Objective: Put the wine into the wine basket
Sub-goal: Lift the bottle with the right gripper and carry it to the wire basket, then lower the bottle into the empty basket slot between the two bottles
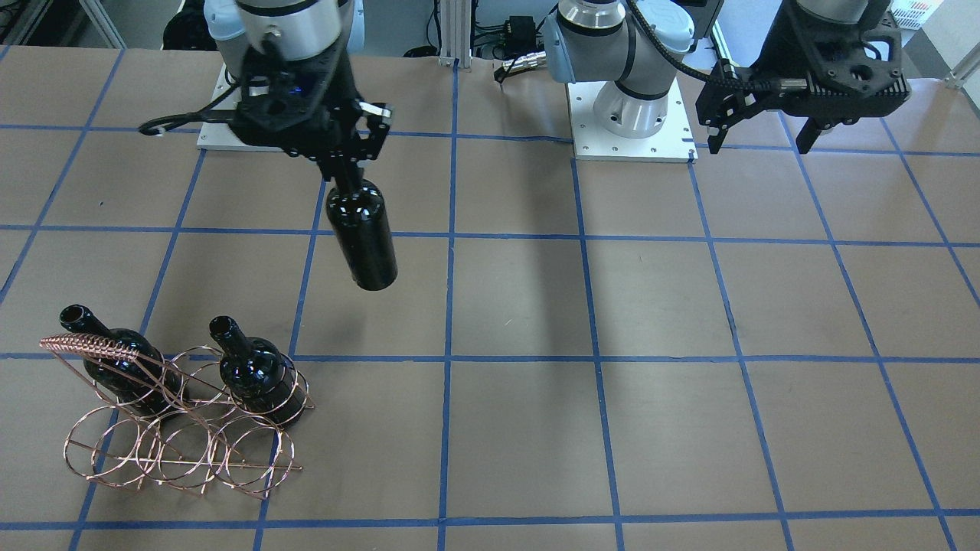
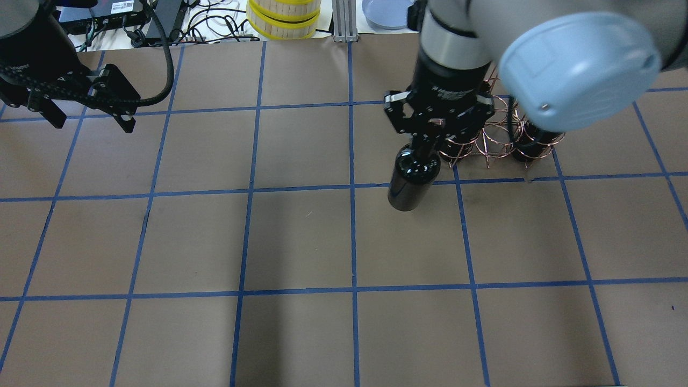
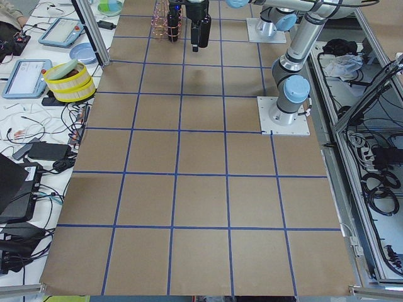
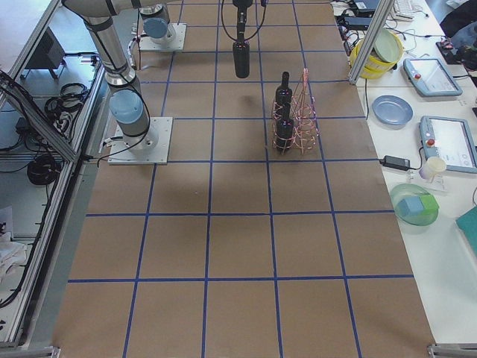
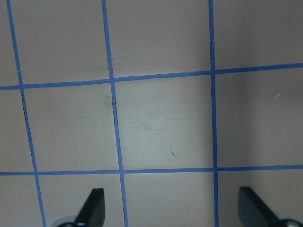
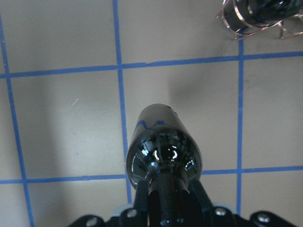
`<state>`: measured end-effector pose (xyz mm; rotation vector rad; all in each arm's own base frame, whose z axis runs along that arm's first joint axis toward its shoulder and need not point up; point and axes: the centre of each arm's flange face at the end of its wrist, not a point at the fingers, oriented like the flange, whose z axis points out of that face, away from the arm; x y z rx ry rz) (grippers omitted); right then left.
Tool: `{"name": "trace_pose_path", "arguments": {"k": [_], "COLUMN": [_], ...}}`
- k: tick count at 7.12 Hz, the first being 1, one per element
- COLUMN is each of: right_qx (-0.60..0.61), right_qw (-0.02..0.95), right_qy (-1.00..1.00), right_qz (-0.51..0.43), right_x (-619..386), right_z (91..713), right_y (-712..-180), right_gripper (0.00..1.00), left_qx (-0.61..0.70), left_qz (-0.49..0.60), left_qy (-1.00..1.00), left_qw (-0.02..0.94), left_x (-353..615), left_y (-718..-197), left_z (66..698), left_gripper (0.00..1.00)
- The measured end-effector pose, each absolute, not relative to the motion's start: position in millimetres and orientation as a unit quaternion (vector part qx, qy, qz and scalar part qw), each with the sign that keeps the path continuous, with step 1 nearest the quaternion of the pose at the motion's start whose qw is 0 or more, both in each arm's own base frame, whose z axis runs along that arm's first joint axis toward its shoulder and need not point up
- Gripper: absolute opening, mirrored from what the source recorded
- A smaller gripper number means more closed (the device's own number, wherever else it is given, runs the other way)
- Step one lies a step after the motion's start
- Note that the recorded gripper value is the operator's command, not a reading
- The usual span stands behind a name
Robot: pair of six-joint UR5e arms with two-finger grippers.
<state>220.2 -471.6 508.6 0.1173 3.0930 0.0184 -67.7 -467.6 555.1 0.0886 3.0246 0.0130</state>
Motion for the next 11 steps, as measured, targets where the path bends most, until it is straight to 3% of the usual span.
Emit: {"name": "trace_pose_path", "arguments": {"k": [5, 9, 11], "right_qx": [0.062, 0.040, 0.039], "right_qw": [0.011, -0.006, -0.007], "right_qy": [0.998, 0.998, 0.999], "right_qz": [-0.019, -0.042, -0.034], "right_x": [78.2, 48.8, 47.1], "right_z": [555.1, 519.2, 506.5], "right_y": [-542.2, -609.8, -618.0], "right_gripper": [0.00, 0.00, 0.00], "left_qx": [0.029, 0.029, 0.029], "left_qz": [0.004, 0.004, 0.004], "left_qy": [0.998, 0.998, 0.998], "left_qw": [0.058, 0.058, 0.058], "left_x": [-68.5, -68.6, -68.6], "left_y": [-467.5, -467.5, -467.5], "left_z": [555.1, 555.1, 555.1], "left_gripper": [1.00, 1.00, 1.00]}}
